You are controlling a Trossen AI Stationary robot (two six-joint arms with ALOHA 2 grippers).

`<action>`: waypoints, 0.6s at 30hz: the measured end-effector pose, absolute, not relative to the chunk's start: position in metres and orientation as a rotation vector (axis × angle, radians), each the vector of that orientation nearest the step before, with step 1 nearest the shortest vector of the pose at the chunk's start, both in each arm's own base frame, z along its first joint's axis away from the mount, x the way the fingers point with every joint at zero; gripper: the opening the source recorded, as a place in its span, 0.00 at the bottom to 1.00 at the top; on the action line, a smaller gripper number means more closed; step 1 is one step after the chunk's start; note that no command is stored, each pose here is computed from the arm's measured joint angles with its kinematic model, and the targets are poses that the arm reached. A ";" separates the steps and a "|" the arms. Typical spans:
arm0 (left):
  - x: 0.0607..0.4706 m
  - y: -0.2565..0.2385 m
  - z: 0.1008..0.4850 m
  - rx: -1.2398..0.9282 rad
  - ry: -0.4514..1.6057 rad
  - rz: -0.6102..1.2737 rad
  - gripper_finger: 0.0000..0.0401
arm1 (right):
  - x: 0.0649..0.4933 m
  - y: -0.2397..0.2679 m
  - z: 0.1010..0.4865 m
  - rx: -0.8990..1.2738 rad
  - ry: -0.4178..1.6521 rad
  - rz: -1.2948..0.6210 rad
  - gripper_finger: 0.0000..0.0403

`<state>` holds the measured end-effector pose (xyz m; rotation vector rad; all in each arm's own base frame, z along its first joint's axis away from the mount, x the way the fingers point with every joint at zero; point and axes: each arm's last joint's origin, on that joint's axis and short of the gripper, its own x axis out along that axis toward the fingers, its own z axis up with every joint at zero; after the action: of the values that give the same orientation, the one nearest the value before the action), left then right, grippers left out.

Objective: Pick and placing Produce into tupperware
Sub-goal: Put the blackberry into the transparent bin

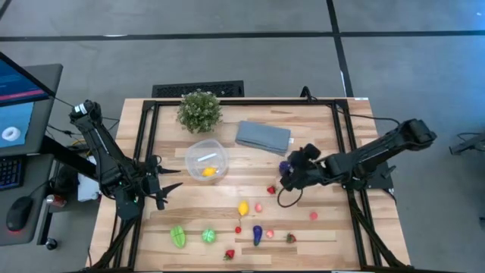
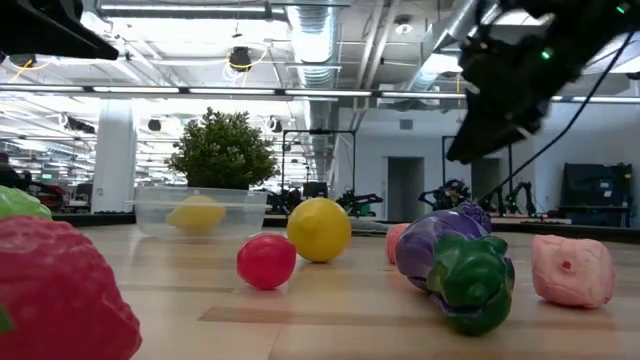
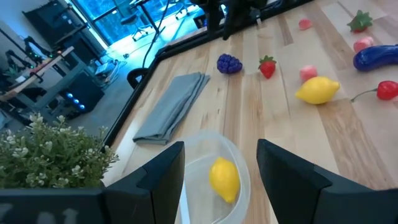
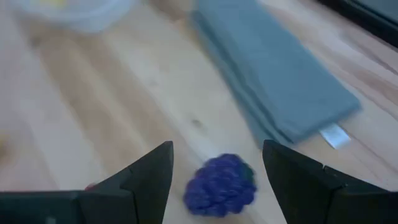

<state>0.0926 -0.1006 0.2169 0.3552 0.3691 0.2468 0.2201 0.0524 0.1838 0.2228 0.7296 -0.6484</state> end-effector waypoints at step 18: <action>0.093 -0.100 0.217 0.350 0.365 0.252 0.48 | 0.211 0.024 0.174 0.538 0.831 -0.783 0.67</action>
<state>0.0926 -0.1005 0.2170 0.3501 0.3651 0.2516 0.2106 0.0245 0.1740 0.5376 0.8307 -0.7826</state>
